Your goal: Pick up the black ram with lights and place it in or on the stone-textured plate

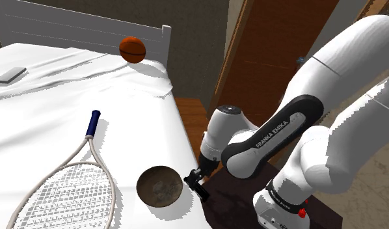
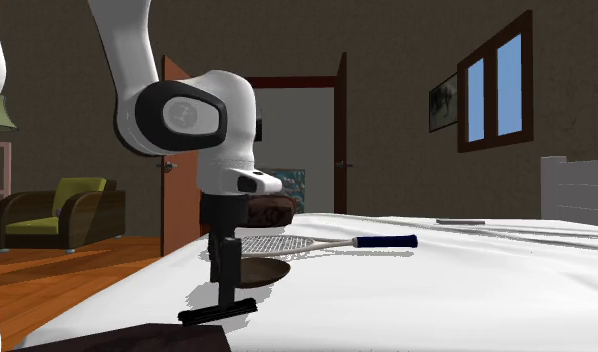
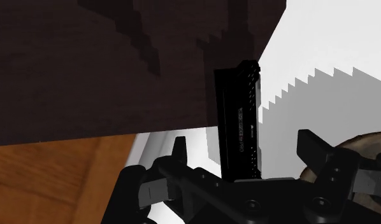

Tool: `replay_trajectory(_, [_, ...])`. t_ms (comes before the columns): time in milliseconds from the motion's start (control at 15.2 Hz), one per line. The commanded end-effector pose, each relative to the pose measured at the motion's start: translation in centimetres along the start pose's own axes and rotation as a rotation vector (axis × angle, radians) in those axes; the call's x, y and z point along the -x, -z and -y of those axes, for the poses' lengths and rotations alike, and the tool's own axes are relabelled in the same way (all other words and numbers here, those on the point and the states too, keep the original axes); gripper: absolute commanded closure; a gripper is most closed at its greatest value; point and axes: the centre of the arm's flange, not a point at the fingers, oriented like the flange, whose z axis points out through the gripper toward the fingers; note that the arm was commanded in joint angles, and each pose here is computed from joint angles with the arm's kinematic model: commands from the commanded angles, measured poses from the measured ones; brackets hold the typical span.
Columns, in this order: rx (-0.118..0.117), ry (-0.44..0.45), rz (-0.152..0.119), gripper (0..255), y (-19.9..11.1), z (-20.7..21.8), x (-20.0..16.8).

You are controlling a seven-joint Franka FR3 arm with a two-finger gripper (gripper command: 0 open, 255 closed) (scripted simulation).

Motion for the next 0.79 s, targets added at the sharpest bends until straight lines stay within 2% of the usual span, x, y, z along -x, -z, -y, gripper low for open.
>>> replay_trajectory(0, [-0.002,-0.003,-0.002,0,-0.9,0.0,0.1])
replay_trajectory(198, [-0.002,-0.003,-0.002,0,-2.8,0.0,0.0])
replay_trajectory(726, [-0.002,-0.003,-0.002,0,-2.8,0.0,0.0])
